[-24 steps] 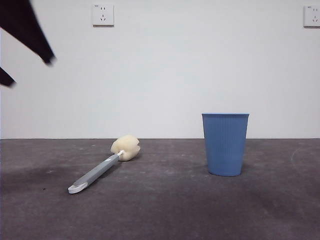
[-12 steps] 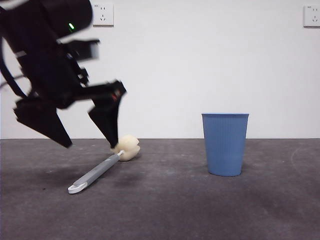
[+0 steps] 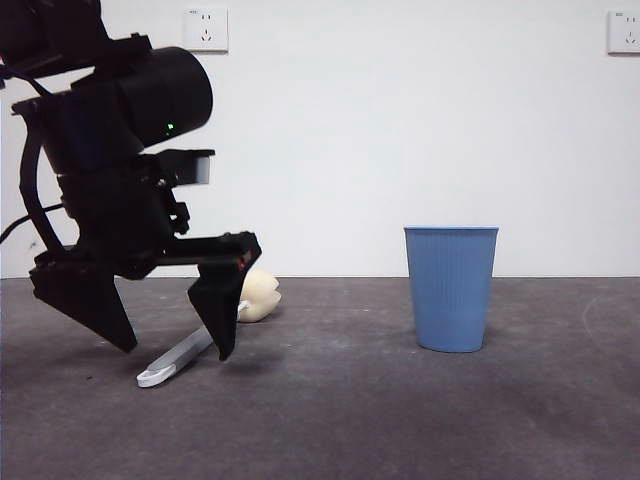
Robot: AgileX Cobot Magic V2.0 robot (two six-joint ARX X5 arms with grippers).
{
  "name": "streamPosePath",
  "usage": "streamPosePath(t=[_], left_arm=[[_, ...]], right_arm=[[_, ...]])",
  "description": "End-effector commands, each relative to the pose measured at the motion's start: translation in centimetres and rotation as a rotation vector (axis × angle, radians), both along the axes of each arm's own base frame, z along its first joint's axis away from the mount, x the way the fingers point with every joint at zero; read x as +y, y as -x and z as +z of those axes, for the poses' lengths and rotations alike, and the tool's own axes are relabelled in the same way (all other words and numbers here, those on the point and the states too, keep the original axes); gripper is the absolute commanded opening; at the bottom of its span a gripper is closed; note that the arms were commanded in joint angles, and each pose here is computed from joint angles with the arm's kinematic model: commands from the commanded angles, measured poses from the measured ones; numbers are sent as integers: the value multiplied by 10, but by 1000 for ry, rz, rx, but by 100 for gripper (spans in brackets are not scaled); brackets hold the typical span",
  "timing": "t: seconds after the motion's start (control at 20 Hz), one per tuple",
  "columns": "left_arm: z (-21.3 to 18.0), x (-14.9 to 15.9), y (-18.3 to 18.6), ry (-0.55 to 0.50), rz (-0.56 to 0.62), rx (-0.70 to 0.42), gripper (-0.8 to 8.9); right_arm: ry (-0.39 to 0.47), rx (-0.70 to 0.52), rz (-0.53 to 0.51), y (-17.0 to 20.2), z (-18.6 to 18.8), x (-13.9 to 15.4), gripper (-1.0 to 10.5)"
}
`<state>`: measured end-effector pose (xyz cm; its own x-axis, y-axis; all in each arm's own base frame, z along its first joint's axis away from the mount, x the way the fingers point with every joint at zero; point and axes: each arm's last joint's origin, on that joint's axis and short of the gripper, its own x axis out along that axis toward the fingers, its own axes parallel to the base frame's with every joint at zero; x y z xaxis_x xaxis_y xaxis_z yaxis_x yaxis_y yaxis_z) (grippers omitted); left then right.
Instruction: Pick up the cup brush,pick up the cup,insert the brush into the cup,clean the cup,put the cup brush back,put the cup back to the fixed position on the table
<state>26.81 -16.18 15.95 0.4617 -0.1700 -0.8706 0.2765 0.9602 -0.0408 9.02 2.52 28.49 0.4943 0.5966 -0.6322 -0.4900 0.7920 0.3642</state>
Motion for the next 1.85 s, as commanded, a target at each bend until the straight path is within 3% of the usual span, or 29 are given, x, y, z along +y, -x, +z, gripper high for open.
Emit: streamPosePath(t=[0.05,0.25,0.35,0.85,1.2,1.35,1.6,1.85], left_arm=[[-6,-4,2,-7,1,14,449],[-6,-8,4,3,-2,27,100],[-7,-8,5,-2,-5,35,-13],[3,-3,13,-30,-28,55,-9],[71,16,44,28,-101,-68,-8],[99,30,65,56,-111,-130,-8],[126,47,90,86,-128,-209,-9],[130,53,99,66,-145,-197,-8]], right_arm=[[-1,-7,-2,0,2,0,598],[-1,-7,-2,0,2,0,597],[-1,-7,-2,0,2,0,595],[-6,10,-9,-5,1,1,595],[-62,-110,-46,-39,7,5,595],[-83,-111,-51,-59,-7,11,595],[-5,-155,-105,-77,-50,38,596],[99,-240,-135,-88,-80,72,597]])
